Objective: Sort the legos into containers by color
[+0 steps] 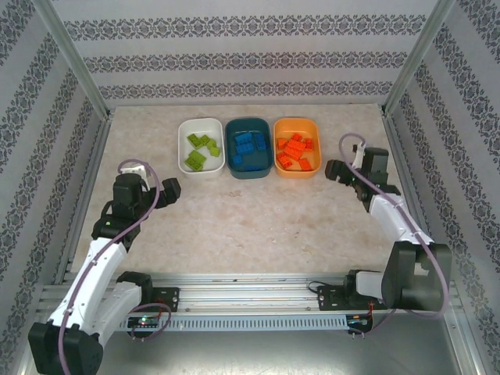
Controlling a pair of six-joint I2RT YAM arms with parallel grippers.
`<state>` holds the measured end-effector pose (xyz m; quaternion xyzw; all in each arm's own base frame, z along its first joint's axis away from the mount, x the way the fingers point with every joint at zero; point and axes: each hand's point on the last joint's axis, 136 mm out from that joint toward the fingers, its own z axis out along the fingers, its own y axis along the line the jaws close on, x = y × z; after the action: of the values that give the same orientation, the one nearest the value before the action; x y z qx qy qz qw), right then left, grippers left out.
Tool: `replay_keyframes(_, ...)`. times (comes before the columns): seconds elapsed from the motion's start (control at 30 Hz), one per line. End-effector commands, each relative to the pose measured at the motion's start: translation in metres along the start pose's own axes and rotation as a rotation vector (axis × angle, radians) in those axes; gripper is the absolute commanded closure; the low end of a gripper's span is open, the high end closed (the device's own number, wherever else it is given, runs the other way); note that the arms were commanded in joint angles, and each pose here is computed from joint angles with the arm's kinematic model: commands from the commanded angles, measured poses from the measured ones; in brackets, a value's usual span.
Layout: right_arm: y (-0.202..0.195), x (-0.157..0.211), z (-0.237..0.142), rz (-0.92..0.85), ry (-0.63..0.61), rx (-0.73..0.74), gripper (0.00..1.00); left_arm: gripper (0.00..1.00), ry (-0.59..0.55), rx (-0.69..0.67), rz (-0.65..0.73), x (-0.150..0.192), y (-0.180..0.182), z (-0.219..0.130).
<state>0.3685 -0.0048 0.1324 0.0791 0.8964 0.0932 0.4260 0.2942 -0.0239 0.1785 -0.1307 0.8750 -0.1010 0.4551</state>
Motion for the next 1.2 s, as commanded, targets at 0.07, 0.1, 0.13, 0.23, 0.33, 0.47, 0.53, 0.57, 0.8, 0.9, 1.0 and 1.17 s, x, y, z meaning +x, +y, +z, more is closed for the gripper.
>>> replay_keyframes(0.07,0.000,-0.021,0.015,-0.108,-0.221,-0.020,0.07,0.00,-0.237,-0.196,0.088,-0.028,0.035,0.017)
replay_keyframes(0.1,0.001,-0.018,0.021,-0.114,-0.222,-0.030,0.07,0.00,-0.278,-0.227,0.090,-0.022,0.045,0.021)
replay_keyframes(0.13,0.001,-0.017,0.025,-0.122,-0.228,-0.036,0.08,0.00,-0.324,-0.241,0.091,-0.021,0.050,0.023)
replay_keyframes(0.23,0.000,-0.016,0.030,-0.132,-0.286,-0.049,0.08,0.00,-0.300,-0.330,0.109,-0.013,0.073,0.038)
replay_keyframes(0.33,0.001,-0.007,0.036,-0.145,-0.297,-0.062,0.08,0.00,-0.275,-0.356,0.118,-0.007,0.083,0.061)
replay_keyframes(0.47,0.007,-0.003,0.035,-0.190,-0.339,-0.062,0.07,0.00,-0.278,-0.349,0.163,-0.013,0.082,0.090)
replay_keyframes(0.53,0.009,0.000,0.037,-0.206,-0.332,-0.051,0.06,0.00,-0.281,-0.291,0.232,-0.019,0.071,0.104)
replay_keyframes(0.57,0.011,0.003,0.040,-0.222,-0.327,-0.049,0.05,0.00,-0.273,-0.269,0.263,-0.019,0.067,0.111)
replay_keyframes(0.8,0.006,0.005,0.041,-0.217,-0.350,-0.006,0.02,0.00,-0.302,-0.162,0.292,-0.002,0.059,0.131)
replay_keyframes(0.9,0.003,0.005,0.040,-0.208,-0.353,0.014,0.02,0.00,-0.332,-0.197,0.270,-0.005,0.065,0.128)
replay_keyframes(1.0,0.004,0.005,0.041,-0.209,-0.352,0.015,0.02,0.00,-0.328,-0.200,0.268,-0.005,0.066,0.128)
replay_keyframes(1.17,0.004,0.004,0.041,-0.213,-0.353,0.018,0.02,0.00,-0.320,-0.200,0.268,-0.005,0.065,0.128)
